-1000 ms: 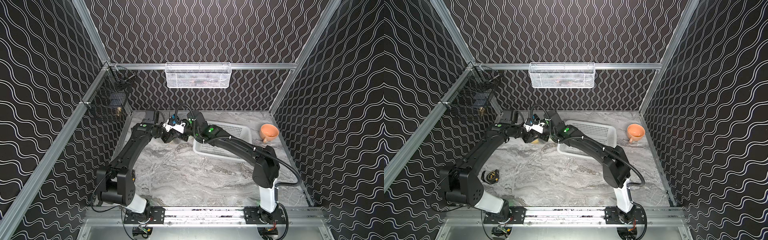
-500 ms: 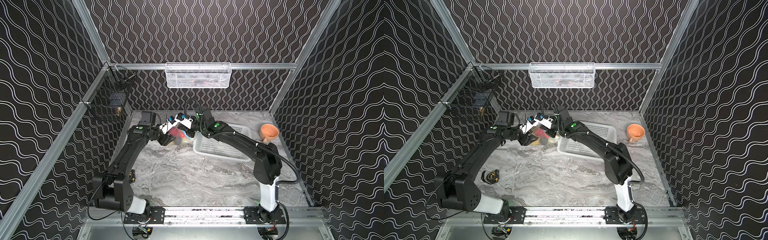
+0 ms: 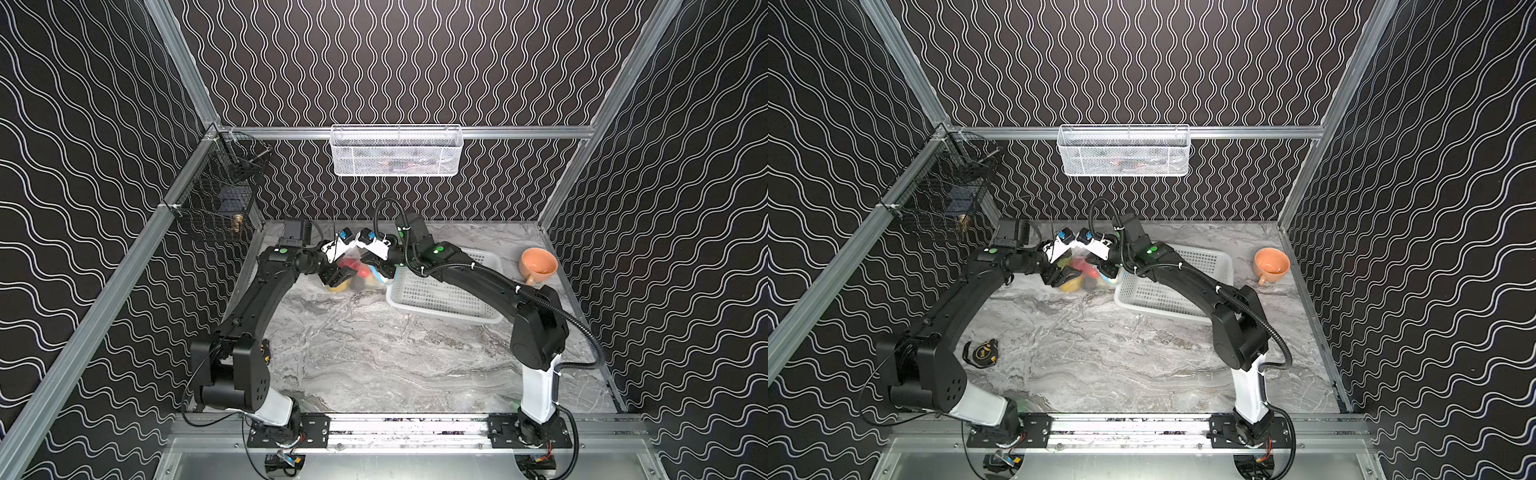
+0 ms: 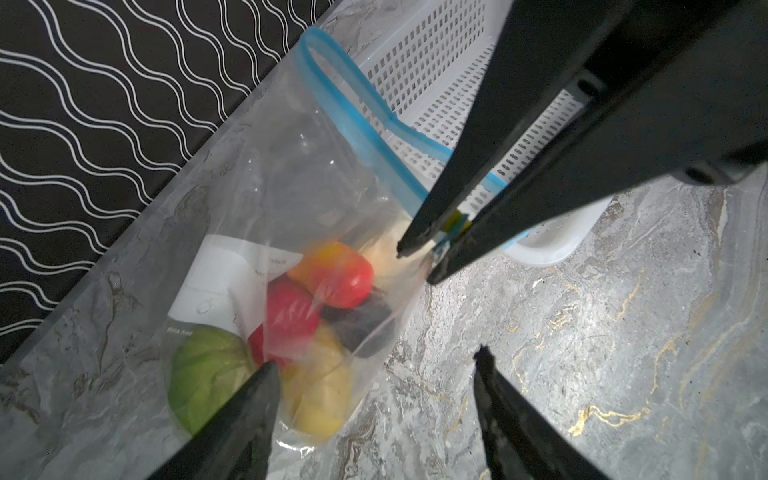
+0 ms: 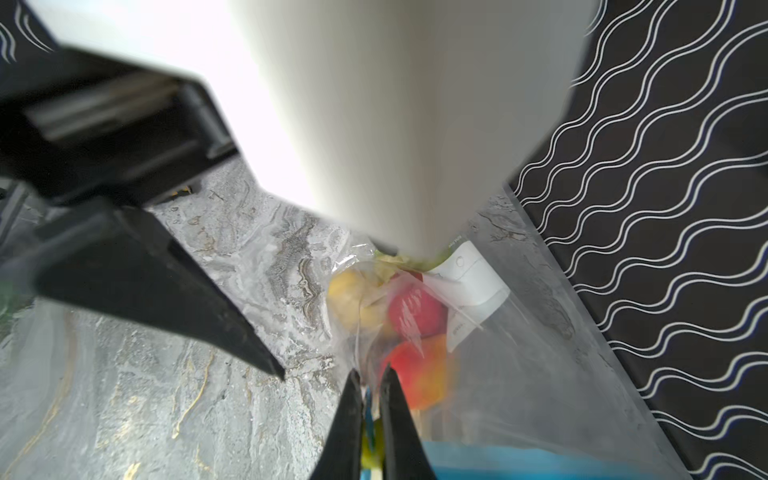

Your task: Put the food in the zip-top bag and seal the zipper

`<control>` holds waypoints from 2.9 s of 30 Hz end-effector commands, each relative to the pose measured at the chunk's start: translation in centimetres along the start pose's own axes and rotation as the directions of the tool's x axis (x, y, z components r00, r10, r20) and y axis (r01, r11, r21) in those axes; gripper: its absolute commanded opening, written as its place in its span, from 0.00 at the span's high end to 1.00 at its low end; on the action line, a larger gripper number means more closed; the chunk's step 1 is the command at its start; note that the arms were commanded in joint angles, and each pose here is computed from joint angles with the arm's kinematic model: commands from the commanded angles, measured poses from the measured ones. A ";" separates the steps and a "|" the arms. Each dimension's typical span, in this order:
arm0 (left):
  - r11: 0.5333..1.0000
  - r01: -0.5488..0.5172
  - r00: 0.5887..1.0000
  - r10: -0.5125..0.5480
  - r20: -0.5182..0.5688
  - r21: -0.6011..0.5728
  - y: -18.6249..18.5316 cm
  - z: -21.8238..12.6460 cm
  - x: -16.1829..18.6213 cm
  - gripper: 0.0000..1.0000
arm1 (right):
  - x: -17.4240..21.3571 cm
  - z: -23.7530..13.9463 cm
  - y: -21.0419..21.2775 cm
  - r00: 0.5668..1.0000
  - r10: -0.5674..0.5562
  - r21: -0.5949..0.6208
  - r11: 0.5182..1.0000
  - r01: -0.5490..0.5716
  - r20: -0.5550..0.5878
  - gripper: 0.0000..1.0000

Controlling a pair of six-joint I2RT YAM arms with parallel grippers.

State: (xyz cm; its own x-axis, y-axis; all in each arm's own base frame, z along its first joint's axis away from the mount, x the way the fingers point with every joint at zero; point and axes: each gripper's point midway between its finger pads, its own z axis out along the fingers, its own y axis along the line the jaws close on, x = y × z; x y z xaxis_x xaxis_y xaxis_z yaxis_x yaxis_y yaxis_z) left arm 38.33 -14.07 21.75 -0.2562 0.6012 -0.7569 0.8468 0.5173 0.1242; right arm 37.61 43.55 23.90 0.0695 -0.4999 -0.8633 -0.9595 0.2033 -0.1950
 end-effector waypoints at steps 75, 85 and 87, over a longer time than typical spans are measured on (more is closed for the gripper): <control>0.991 0.002 0.991 -0.021 0.136 0.134 -1.4 -0.5 -3.9 0.90 | -4.1 -2.6 -0.1 0.987 0.036 -0.099 0.995 -0.021 0.156 0.98; 0.992 -0.005 0.991 -0.012 0.133 0.129 -1.4 -0.9 -4.3 0.62 | -3.7 -2.6 -0.2 0.988 0.034 -0.093 0.995 -0.021 0.148 1.00; 0.993 -0.004 0.990 -0.012 0.138 0.119 -1.2 -1.0 -4.4 0.60 | -3.8 -2.6 -0.2 0.988 0.035 -0.095 0.995 -0.020 0.149 1.00</control>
State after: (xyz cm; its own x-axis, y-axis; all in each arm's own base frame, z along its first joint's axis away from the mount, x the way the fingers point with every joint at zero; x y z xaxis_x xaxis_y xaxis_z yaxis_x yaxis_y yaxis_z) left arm 38.08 -16.53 24.88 -0.2169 0.5157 -0.8288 0.8928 0.4483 0.0453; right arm 36.93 43.05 27.68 0.0446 -0.3804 -0.9237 -0.9831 0.1475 -0.1082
